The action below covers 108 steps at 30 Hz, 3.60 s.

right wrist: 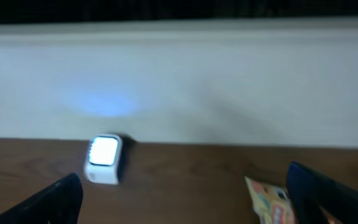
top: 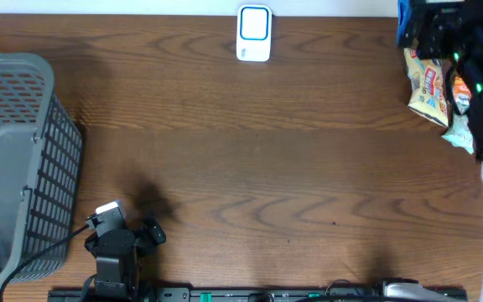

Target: Scan the item barcode

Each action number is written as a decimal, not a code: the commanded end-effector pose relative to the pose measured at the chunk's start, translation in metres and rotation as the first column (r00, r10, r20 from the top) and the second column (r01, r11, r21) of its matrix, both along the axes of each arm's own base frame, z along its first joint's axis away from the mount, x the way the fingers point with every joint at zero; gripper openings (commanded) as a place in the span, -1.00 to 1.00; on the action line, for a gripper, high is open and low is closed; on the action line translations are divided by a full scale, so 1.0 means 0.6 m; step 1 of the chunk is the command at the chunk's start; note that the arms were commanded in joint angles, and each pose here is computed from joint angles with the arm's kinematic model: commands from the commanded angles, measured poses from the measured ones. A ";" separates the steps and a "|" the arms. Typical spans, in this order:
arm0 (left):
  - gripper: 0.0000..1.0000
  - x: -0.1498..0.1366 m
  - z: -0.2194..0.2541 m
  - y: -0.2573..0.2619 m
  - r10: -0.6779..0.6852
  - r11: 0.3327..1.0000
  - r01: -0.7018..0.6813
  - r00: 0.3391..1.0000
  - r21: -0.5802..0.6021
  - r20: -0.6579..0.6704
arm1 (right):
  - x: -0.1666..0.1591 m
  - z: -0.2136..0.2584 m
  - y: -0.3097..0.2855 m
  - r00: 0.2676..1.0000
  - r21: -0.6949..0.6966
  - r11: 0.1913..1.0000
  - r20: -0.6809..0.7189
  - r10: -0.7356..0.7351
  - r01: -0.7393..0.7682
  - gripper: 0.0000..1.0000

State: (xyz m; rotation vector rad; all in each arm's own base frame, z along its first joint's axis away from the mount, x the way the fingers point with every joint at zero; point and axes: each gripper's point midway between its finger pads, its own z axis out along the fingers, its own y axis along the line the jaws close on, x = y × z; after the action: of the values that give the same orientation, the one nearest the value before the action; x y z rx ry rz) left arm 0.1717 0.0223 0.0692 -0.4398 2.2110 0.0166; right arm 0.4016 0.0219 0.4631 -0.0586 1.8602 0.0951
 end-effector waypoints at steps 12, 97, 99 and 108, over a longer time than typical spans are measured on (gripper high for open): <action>0.95 -0.018 -0.021 0.005 -0.006 1.000 0.009 0.997 0.029 -0.071 | -0.095 0.080 0.014 0.992 0.019 0.999 0.126 0.031 -0.034 0.99; 0.95 -0.018 -0.021 0.005 -0.006 1.000 0.009 0.997 0.029 -0.071 | -0.260 -0.509 -0.065 0.967 0.013 0.991 0.217 -0.136 0.137 0.98; 0.95 -0.018 -0.021 0.005 -0.006 1.000 0.009 0.997 0.029 -0.071 | -0.260 -0.509 -0.065 0.967 0.013 0.991 0.217 -0.136 0.137 0.99; 0.95 -0.018 -0.021 0.005 -0.006 1.000 0.009 0.997 0.029 -0.071 | -0.260 -0.509 -0.065 0.967 0.013 0.991 0.217 -0.136 0.137 0.99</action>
State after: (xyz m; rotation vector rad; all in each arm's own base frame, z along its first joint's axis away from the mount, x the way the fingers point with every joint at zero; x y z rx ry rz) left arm 0.1716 0.0223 0.0699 -0.4395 2.2106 0.0171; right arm 0.2460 -0.0166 0.1578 0.0479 1.6417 -0.0163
